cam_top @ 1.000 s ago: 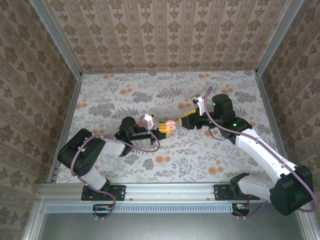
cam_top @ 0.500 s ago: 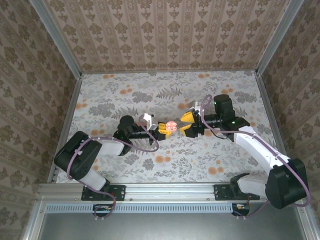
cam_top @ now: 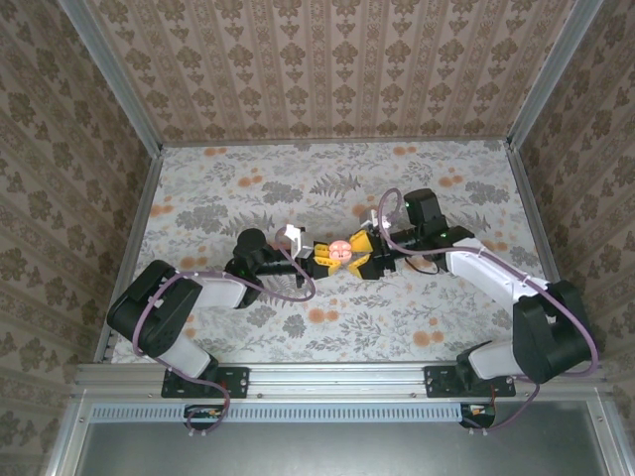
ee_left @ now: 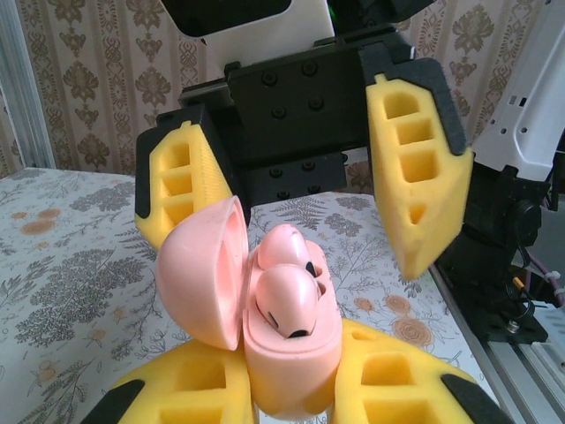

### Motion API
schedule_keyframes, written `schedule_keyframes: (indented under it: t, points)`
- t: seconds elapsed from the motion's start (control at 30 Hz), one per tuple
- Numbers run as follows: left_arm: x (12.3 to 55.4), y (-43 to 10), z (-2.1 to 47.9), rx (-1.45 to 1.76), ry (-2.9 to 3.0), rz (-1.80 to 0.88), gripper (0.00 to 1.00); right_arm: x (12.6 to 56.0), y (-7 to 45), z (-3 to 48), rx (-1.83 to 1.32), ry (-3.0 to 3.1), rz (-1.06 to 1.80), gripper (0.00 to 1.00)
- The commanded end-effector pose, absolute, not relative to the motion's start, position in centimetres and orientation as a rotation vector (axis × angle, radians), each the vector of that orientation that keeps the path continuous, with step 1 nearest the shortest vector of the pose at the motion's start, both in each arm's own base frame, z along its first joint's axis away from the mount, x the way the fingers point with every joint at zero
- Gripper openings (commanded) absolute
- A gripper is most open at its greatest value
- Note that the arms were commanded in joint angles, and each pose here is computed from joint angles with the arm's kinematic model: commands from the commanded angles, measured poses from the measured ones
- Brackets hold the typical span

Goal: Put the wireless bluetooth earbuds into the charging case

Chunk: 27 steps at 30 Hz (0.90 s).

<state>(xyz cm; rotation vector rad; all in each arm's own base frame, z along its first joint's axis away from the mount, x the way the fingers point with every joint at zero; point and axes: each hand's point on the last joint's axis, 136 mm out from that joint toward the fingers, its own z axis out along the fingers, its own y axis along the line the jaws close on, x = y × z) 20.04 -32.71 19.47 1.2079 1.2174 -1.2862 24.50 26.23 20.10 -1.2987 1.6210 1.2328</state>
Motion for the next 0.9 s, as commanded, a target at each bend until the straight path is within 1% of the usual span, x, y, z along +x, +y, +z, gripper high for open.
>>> schedule_keyframes:
  t: [0.0, 0.17, 0.33, 0.47, 0.7, 0.8, 0.87]
  points:
    - [19.7, -33.0, 21.4, 1.222, 1.142, -1.286, 0.11, 24.0, 27.4, 20.7, -1.36, 1.555, 1.285, 0.62]
    - [19.8, -32.9, 21.3, 1.216, 1.154, -1.277, 0.11, 23.9, 27.9, 20.9, -1.382, 1.534, 1.301, 0.57]
    - [20.1, -32.9, 21.0, 1.211, 1.17, -1.263, 0.11, 22.8, 27.5, 21.9, -1.423, 1.441, 1.298, 0.49]
    - [20.2, -32.9, 20.8, 1.205, 1.183, -1.259, 0.1, 22.1, 27.2, 22.5, -1.447, 1.378, 1.301, 0.47]
    - [20.4, -32.8, 20.4, 1.197, 1.201, -1.251, 0.1, 20.3, 26.0, 25.2, -1.456, 1.254, 1.27, 0.41]
    - [20.4, -32.8, 20.5, 1.197, 1.197, -1.252, 0.1, 19.6, 25.4, 25.6, -1.452, 1.247, 1.247, 0.39]
    - [20.2, -32.8, 20.7, 1.203, 1.189, -1.26, 0.1, 19.9, 24.9, 25.3, -1.434, 1.281, 1.195, 0.4]
